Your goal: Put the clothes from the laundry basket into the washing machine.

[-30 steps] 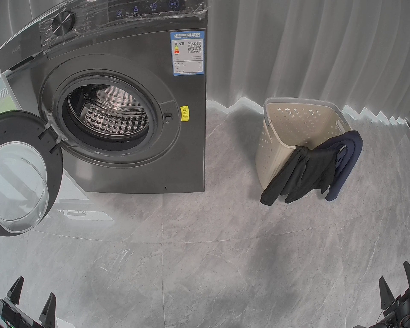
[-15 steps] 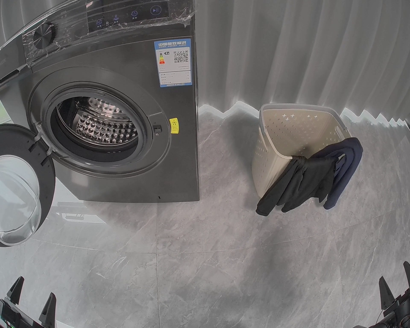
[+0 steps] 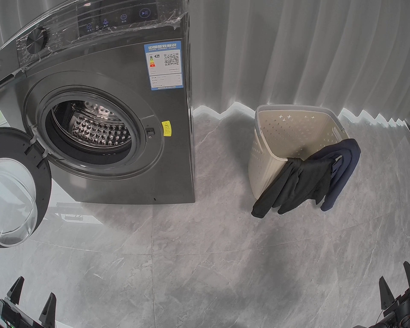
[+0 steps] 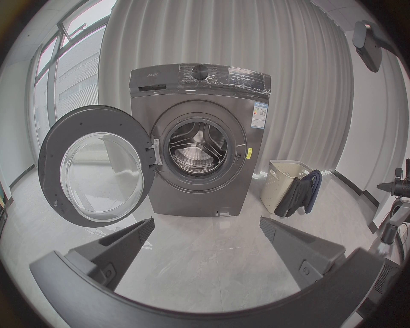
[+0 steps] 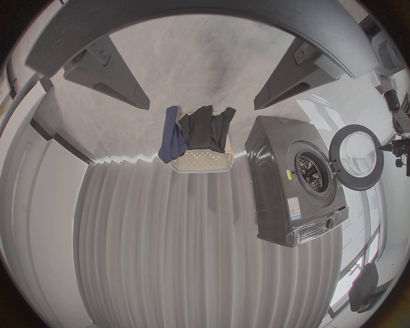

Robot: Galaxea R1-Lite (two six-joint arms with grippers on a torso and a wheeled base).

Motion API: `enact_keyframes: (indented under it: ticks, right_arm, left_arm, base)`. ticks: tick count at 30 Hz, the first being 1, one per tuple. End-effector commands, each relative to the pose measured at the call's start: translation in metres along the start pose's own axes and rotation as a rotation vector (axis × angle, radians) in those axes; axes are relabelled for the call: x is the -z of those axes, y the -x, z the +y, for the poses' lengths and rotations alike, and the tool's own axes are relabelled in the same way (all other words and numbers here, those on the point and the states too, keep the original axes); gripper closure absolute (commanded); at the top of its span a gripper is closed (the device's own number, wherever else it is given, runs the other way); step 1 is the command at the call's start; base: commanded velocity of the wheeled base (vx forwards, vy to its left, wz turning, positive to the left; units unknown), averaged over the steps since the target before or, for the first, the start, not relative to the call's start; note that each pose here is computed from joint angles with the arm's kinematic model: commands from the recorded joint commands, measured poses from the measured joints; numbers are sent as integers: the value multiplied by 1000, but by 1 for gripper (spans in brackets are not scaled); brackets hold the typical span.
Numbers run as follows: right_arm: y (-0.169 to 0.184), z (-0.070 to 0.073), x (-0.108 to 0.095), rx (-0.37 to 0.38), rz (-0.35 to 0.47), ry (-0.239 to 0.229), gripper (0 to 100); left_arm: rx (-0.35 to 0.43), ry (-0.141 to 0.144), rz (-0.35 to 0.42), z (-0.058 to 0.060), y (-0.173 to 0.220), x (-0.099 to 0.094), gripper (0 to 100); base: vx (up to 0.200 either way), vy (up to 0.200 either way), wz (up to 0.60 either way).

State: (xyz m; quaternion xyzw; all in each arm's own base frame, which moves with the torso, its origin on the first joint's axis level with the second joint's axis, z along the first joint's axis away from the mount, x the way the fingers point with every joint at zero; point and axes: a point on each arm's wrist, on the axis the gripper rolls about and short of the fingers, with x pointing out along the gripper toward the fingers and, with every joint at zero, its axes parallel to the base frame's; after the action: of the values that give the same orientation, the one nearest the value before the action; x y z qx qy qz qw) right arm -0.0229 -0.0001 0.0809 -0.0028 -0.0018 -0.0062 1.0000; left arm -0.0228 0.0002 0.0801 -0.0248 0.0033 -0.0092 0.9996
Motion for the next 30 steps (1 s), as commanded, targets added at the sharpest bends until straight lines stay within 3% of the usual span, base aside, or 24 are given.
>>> enact_keyframes:
  ticks: [1, 23, 30]
  right_arm:
    - [0, 0, 5, 0, 2, 1, 0]
    - [0, 0, 5, 0, 2, 1, 0]
    - [0, 0, 5, 0, 2, 1, 0]
  left_arm:
    - [0, 0, 6, 0, 0, 4, 0]
    - [0, 1, 8, 0, 0, 4, 0]
    - [0, 1, 8, 0, 0, 4, 0]
  base:
    - [0, -200, 0]
    - [0, -200, 0]
    - [0, 0, 0]
